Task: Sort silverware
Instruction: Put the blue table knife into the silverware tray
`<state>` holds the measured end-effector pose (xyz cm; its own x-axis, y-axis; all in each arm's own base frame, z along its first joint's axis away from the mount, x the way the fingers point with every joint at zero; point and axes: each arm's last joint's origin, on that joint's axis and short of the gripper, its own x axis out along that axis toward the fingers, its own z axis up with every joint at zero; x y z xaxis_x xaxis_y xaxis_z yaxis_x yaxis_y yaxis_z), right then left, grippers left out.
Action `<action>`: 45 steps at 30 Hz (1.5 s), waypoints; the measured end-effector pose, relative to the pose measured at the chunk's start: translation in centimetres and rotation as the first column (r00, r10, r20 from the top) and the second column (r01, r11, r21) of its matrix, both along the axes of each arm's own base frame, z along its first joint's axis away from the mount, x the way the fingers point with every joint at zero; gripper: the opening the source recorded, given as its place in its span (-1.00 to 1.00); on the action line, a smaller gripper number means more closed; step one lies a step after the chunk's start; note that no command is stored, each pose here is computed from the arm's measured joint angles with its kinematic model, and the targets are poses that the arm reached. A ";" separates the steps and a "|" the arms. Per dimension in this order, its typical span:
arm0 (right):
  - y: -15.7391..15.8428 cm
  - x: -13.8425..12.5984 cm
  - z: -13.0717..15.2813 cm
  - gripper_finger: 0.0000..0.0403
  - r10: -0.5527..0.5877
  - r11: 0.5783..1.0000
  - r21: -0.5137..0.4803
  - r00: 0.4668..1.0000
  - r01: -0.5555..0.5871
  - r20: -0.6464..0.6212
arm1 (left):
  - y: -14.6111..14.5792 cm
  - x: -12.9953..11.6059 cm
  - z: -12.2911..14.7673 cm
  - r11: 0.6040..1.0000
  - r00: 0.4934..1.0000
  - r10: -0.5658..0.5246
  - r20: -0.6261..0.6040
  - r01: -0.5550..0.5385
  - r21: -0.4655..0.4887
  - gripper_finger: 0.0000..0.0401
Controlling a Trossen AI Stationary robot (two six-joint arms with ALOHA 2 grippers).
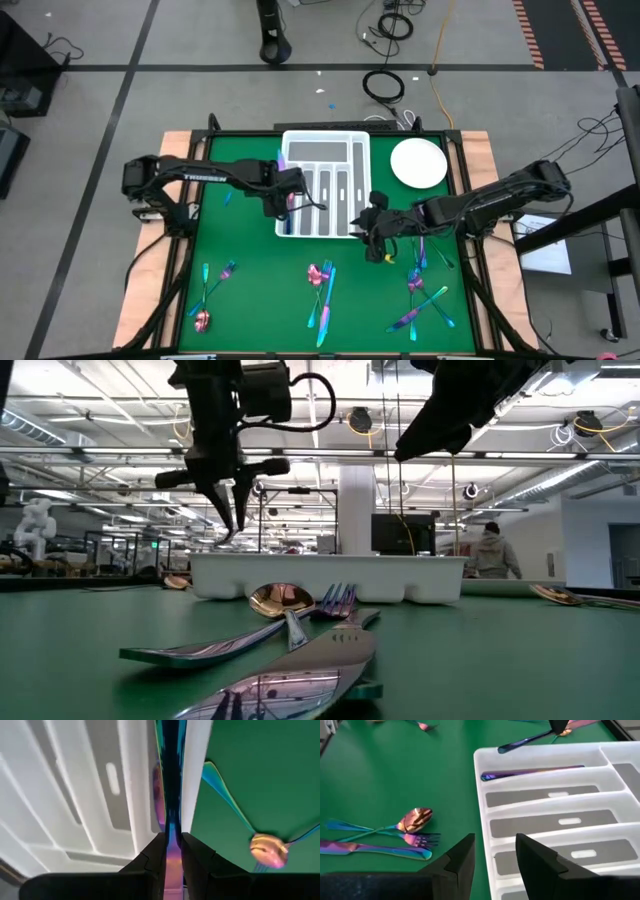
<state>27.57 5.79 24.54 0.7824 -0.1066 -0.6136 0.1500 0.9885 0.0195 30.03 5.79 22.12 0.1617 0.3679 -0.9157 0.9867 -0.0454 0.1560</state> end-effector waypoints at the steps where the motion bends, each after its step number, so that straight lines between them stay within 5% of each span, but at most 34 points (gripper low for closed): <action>1: 0.0 0.1 -0.2 -0.35 0.001 1.000 -0.003 1.000 -0.001 -0.007 | 0.0 0.1 -0.2 1.000 1.000 -0.025 -0.011 0.025 -0.003 -0.74; 10: 0.3 1.1 -2.7 -0.35 0.003 0.999 -0.032 0.994 -0.007 -0.111 | 0.0 1.6 -2.0 0.992 0.995 -0.103 0.000 0.103 -0.076 -0.74; 20: 0.3 1.4 -3.1 -0.35 0.016 0.999 -0.048 0.993 -0.022 -0.116 | 0.4 1.5 -2.9 0.981 0.999 -0.048 -0.014 0.044 -0.189 -0.74; 29: 0.4 1.5 -3.0 -0.35 0.021 0.998 -0.050 0.994 -0.026 -0.105 | 0.5 1.8 -2.8 0.981 0.999 -0.019 0.029 0.024 -0.194 -0.74; 45: 0.4 1.5 -2.9 -0.35 0.023 0.999 -0.045 0.995 -0.028 -0.099 | 0.8 2.0 -1.8 0.986 0.992 0.097 0.082 -0.085 -0.145 -0.22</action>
<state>29.07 6.16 21.59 0.7212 -0.1175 -0.6827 0.1234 0.9915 -0.0404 32.05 6.55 20.31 0.2161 0.2531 -0.9430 0.9678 0.0724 0.2412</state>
